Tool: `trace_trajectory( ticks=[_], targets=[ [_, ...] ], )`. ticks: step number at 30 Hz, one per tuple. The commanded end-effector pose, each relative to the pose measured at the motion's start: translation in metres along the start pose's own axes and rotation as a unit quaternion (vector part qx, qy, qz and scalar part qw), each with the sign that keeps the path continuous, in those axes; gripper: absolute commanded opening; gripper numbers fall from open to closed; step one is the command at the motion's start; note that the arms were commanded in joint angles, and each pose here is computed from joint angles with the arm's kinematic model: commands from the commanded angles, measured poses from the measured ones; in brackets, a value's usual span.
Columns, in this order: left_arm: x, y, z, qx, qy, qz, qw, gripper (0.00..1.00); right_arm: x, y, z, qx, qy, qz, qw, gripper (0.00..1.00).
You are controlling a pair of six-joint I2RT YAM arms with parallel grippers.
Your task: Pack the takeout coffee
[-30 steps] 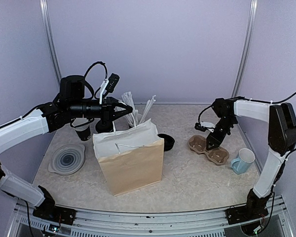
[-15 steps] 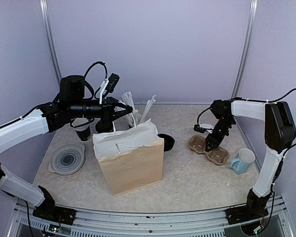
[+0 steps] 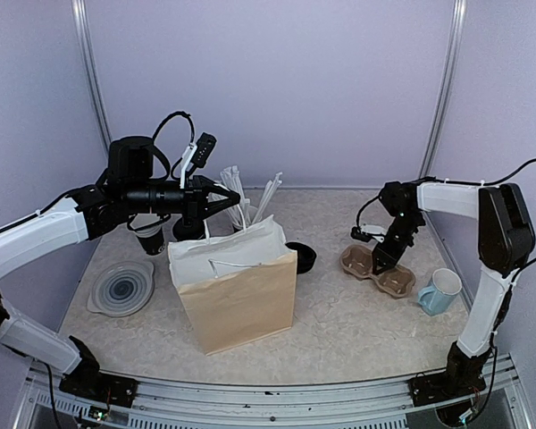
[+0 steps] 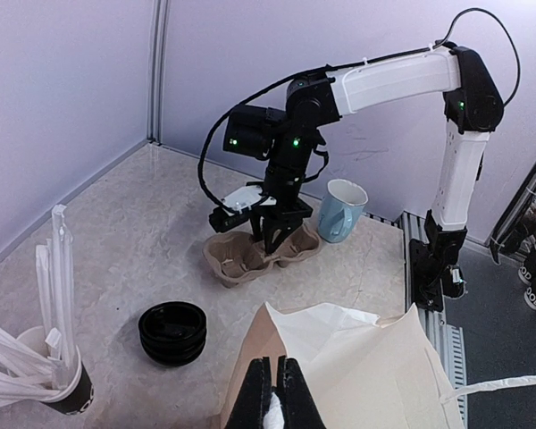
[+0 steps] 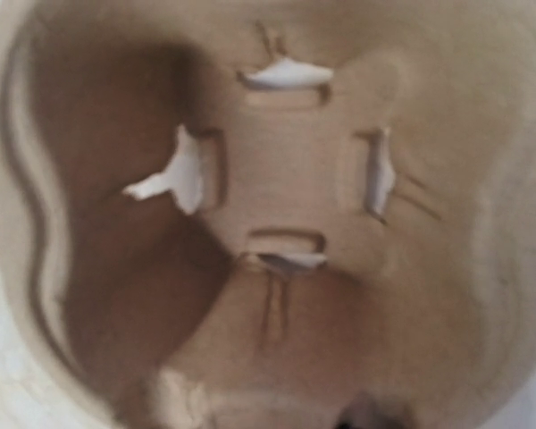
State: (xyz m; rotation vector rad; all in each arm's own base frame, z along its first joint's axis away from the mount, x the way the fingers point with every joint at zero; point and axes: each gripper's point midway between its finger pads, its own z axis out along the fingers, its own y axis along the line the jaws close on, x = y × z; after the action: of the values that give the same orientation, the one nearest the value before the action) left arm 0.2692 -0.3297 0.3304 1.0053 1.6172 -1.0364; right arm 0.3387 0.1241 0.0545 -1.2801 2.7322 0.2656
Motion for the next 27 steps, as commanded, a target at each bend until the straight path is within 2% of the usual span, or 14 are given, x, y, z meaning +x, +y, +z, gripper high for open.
trace_trajectory(
  ticks=[1, 5, 8, 10, 13, 16, 20, 24, 27],
  targets=[
    [0.0, 0.0, -0.001, 0.003, -0.001, -0.003, 1.0, 0.0, -0.001, 0.004, 0.003, 0.004, 0.01, 0.0, 1.0, 0.26],
    [0.002, 0.0, 0.0, 0.007, 0.002, -0.003, 1.0, 0.0, -0.005, 0.008, -0.008, 0.002, -0.003, 0.0, 1.0, 0.15],
    [0.005, -0.001, 0.003, 0.016, 0.006, -0.005, 1.0, 0.0, -0.015, 0.014, -0.026, -0.003, -0.031, -0.006, 1.0, 0.14],
    [0.005, -0.002, 0.005, 0.025, 0.007, -0.006, 1.0, 0.0, -0.031, 0.02, -0.05, -0.009, -0.071, -0.018, 0.997, 0.12],
    [0.004, -0.004, 0.01, 0.041, 0.009, -0.008, 0.999, 0.0, -0.065, 0.04, -0.105, -0.033, -0.167, -0.058, 0.984, 0.1],
    [0.003, -0.005, 0.012, 0.054, 0.009, -0.009, 0.998, 0.0, -0.098, 0.072, -0.169, -0.078, -0.279, -0.115, 0.95, 0.1],
    [0.004, -0.007, 0.017, 0.078, 0.014, -0.016, 0.997, 0.0, -0.124, 0.119, -0.251, -0.134, -0.399, -0.191, 0.887, 0.13],
    [-0.004, -0.008, 0.02, 0.086, 0.008, -0.019, 0.996, 0.0, -0.138, 0.17, -0.301, -0.169, -0.456, -0.267, 0.832, 0.15],
    [-0.013, -0.012, 0.017, 0.089, -0.006, -0.016, 0.996, 0.0, -0.145, 0.207, -0.318, -0.184, -0.47, -0.317, 0.803, 0.17]
  ],
)
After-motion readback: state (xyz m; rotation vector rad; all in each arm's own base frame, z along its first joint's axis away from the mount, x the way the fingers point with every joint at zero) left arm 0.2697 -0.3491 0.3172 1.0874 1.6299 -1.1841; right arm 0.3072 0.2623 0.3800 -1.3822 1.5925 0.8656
